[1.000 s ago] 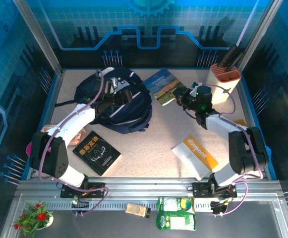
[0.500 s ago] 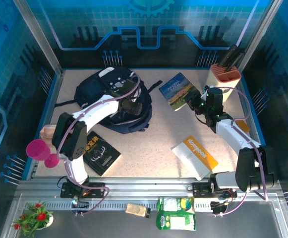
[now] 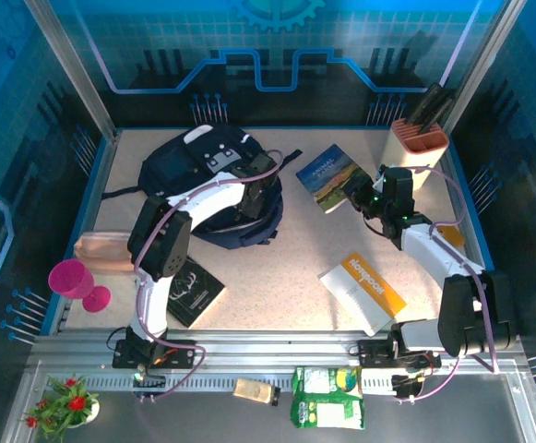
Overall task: Pack the student bag
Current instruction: Open the student bag at the top-center of the table, then place the book in the student bag.
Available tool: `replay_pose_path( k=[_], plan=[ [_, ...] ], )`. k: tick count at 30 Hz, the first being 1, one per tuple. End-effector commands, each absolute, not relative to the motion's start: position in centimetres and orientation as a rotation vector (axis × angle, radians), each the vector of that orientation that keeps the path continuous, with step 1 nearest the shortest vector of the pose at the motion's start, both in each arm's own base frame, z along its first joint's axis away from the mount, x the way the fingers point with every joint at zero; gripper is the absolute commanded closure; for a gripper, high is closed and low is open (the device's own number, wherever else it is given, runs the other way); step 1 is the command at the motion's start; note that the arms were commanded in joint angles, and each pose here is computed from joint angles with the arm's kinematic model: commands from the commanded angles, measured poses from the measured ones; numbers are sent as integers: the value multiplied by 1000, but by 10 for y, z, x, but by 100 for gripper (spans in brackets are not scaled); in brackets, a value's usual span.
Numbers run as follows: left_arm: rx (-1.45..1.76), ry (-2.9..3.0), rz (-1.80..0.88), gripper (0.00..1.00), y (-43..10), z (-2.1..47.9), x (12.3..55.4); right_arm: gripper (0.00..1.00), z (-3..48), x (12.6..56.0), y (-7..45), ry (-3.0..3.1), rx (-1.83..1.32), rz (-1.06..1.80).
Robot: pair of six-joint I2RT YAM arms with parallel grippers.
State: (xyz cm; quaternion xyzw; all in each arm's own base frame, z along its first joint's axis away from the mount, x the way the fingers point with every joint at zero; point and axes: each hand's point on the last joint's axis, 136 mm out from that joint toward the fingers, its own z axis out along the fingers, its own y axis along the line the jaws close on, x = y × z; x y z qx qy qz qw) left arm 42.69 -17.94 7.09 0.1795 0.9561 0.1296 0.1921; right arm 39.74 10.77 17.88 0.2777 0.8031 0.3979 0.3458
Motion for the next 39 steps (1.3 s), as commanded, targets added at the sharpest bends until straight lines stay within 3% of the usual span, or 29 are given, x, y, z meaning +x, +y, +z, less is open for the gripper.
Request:
replay_pose_path(
  k=[1, 3, 8, 17, 27, 39],
  plan=[
    [498, 2645, 418, 83, -176, 91, 432, 99, 202, 401, 101, 2010, 669, 1030],
    [480, 2639, 344, 90, -181, 103, 430, 98, 203, 400, 98, 2011, 669, 1020],
    [441, 2582, 142, 96, -189, 143, 427, 97, 194, 394, 90, 2015, 694, 987],
    [214, 2333, -189, 100, -177, 237, 442, 97, 194, 383, 104, 2027, 604, 1020],
    [107, 2202, -339, 100, -177, 278, 454, 96, 212, 373, 186, 1954, 405, 1291],
    [111, 2173, -438, 100, -183, 294, 453, 97, 175, 404, 289, 2120, 470, 1496]
  ],
)
